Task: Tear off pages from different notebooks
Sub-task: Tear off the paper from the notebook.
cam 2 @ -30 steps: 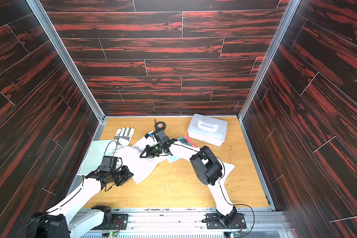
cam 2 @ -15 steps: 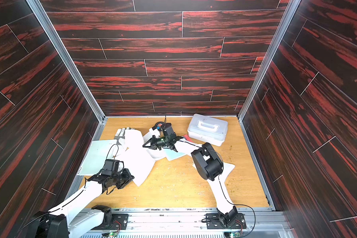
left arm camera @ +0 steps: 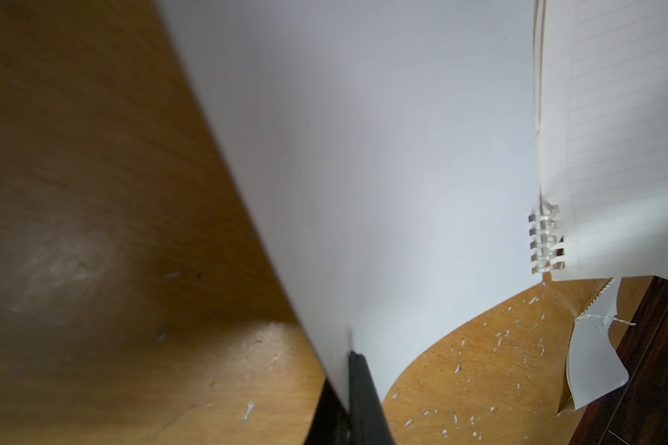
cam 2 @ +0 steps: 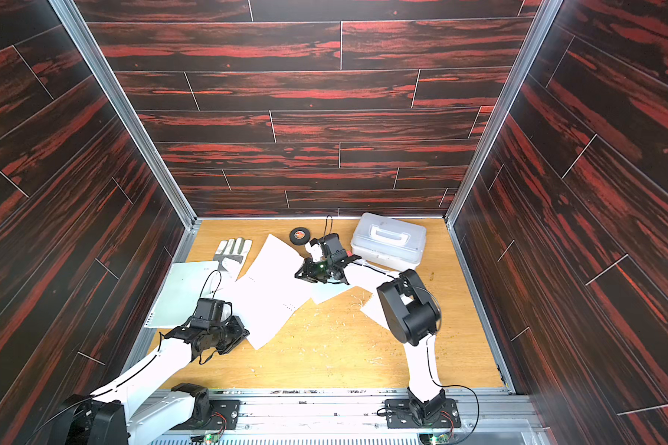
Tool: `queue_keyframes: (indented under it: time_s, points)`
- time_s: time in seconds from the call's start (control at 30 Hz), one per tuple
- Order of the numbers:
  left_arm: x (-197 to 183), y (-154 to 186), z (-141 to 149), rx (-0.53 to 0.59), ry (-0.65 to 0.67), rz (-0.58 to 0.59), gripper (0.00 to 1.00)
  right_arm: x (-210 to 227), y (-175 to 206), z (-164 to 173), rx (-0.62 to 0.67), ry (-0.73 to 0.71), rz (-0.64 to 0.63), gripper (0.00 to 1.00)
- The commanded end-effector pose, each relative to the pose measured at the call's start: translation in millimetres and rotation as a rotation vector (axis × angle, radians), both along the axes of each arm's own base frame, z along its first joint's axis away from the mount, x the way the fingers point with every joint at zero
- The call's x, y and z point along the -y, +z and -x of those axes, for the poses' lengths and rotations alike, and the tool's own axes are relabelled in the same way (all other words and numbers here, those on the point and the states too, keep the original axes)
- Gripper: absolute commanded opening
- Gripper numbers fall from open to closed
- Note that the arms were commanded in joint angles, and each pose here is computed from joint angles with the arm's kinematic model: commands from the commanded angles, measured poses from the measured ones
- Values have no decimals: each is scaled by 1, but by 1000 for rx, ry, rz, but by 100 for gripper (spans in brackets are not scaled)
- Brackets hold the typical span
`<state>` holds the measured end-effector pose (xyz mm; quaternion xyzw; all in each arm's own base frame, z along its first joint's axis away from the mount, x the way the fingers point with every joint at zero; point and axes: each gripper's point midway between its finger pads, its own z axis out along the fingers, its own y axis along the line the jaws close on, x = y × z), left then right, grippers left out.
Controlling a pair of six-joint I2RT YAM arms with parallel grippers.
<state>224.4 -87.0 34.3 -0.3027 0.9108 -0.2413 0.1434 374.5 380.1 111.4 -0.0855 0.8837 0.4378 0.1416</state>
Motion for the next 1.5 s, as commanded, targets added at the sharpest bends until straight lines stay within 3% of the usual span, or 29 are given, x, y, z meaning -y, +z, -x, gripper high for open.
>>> queue_keyframes:
  time_s: [0.0, 0.33, 0.5, 0.6, 0.83, 1.0, 1.13, 1.3, 1.47]
  points:
    - [-3, -7, 10, -57, -11, -30, 0, 27, -16, 3, 61, -40, 144, 0]
    - [4, -1, 2, -45, -46, -10, 0, 9, -18, -3, 80, -5, 43, 2]
    - [5, 0, 2, -38, -53, -8, 0, -1, -22, -11, 78, 2, 18, 25]
    - [5, 0, 2, -39, -52, -6, 0, 0, -32, -10, 76, 1, 40, 31]
    - [6, -1, 1, -35, -50, -2, 0, 5, -58, 10, 63, 19, 123, 33]
    - [6, -1, -1, -37, -55, -1, 0, 5, -77, 41, 27, 53, 170, 33]
    - [7, 0, -2, -34, -54, 0, 0, 0, -88, 63, 8, 87, 186, 30]
    - [5, -3, 1, -40, -50, -4, 0, -11, -78, 64, -5, 91, 133, 2]
    - [5, -4, 3, -43, -47, -3, 0, -33, -44, 62, -47, 132, 32, 0]
